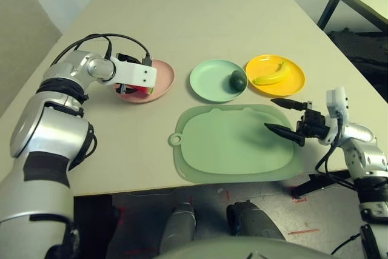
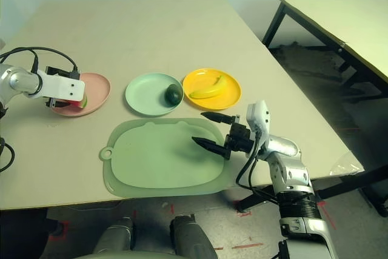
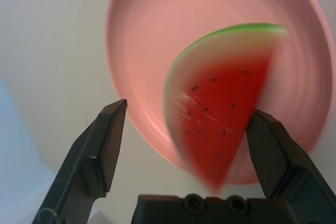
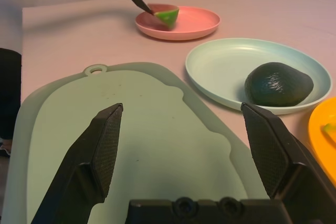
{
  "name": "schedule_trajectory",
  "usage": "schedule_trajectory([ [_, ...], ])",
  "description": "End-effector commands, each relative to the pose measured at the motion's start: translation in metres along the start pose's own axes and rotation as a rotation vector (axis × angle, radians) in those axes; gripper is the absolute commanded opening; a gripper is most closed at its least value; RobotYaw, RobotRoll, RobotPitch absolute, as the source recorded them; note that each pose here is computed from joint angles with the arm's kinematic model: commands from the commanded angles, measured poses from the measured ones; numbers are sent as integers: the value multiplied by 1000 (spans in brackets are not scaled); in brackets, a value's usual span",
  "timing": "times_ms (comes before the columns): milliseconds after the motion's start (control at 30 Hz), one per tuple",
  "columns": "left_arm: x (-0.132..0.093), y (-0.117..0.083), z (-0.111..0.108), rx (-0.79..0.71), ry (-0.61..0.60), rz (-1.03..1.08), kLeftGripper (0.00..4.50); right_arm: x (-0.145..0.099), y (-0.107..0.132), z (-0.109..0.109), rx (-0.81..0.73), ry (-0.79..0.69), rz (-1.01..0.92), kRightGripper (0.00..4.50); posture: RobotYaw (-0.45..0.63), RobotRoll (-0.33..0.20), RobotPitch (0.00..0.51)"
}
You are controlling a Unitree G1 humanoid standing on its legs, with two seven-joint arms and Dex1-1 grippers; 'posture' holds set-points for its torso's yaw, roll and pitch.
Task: Place the fruits into color-matched plates.
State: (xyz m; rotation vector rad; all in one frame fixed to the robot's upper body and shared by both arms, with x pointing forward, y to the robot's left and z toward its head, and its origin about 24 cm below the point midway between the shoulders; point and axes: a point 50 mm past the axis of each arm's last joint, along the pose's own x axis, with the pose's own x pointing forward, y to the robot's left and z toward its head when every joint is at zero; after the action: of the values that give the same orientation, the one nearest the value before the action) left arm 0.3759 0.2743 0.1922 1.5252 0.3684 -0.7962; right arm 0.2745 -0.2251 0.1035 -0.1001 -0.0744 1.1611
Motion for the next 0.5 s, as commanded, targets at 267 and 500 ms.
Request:
schedule_trajectory([
  [267, -27, 33, 15, -145, -253, 142, 4472, 2, -9, -1, -2, 1, -2, 4500, -16, 0, 59],
  [500, -38, 49, 19, -362, -405, 287, 4472, 1, -23, 0, -24, -3, -91, 4500, -17, 0, 64],
])
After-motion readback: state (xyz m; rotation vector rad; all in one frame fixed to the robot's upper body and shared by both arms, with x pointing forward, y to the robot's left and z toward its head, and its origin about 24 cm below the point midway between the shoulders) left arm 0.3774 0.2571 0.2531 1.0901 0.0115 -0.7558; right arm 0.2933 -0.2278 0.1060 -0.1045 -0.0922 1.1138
